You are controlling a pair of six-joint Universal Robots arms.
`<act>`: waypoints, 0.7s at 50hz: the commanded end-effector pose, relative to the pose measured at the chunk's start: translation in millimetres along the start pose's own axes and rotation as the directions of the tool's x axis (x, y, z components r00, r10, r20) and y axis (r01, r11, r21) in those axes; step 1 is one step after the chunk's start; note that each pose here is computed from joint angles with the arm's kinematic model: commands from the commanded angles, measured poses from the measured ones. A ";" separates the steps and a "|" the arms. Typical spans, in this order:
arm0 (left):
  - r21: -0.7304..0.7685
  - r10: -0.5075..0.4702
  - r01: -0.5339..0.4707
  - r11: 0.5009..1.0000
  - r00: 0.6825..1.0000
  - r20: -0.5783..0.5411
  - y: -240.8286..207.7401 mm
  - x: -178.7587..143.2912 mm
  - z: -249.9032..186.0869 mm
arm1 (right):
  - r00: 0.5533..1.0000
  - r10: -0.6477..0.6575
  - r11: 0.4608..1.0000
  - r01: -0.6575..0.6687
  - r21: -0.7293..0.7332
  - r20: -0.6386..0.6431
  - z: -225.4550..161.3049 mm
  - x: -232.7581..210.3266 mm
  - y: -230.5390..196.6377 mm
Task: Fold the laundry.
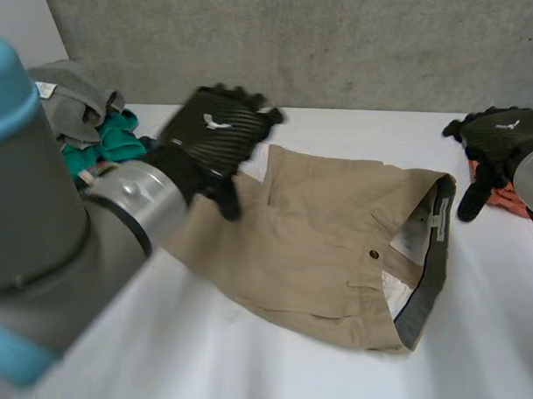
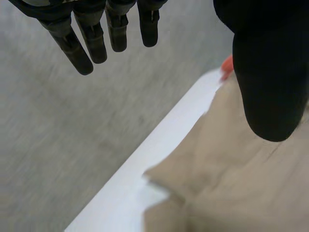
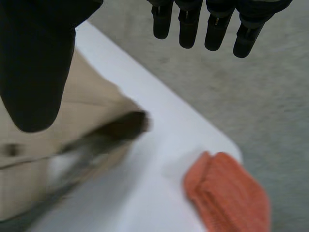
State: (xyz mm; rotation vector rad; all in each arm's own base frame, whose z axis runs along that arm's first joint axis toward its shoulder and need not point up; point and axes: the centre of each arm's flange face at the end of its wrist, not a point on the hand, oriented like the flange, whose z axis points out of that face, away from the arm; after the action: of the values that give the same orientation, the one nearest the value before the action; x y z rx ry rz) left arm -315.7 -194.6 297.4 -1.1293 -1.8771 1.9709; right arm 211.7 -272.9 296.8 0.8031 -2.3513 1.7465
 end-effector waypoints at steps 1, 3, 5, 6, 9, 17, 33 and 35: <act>-0.202 0.085 -0.084 0.976 0.996 -0.006 74.5 -62.6 38.6 | 0.964 0.043 0.977 0.014 -0.212 0.263 -62.3 -51.3 16.7; -0.260 0.099 -0.105 0.960 0.994 -0.035 99.8 -74.3 46.5 | 0.944 0.035 0.965 0.054 -0.258 0.328 -74.3 -71.5 33.6; -0.287 0.099 -0.113 0.951 0.993 -0.063 115.4 -78.7 51.9 | 0.929 0.018 0.964 0.082 -0.254 0.369 -79.1 -89.2 48.5; -0.310 0.099 -0.121 0.943 0.991 -0.086 129.4 -79.9 56.8 | 0.923 0.006 0.965 0.095 -0.243 0.384 -80.9 -98.1 57.3; -0.342 0.093 -0.129 0.931 0.988 -0.121 150.2 -78.0 62.7 | 0.920 -0.021 0.972 0.110 -0.206 0.392 -77.5 -115.1 76.2; -0.369 0.070 -0.108 0.923 0.991 -0.116 173.8 -76.3 72.7 | 0.949 -0.102 0.989 0.130 -0.073 0.299 -54.1 -151.6 121.2; -0.275 -0.042 0.033 0.961 0.999 -0.030 140.0 -71.2 58.7 | 0.978 -0.131 0.979 0.101 0.179 0.164 -36.9 -146.5 87.3; -0.268 -0.044 0.033 0.963 0.998 -0.034 136.8 -68.5 57.0 | 0.978 -0.121 0.968 0.078 0.237 0.171 -42.4 -143.4 72.5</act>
State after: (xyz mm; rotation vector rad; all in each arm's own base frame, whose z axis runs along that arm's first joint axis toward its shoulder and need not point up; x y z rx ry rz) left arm -251.5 -315.3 186.2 -1.1919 -2.1990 1.6953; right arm 283.6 -173.3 145.6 1.1519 -2.2725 1.7543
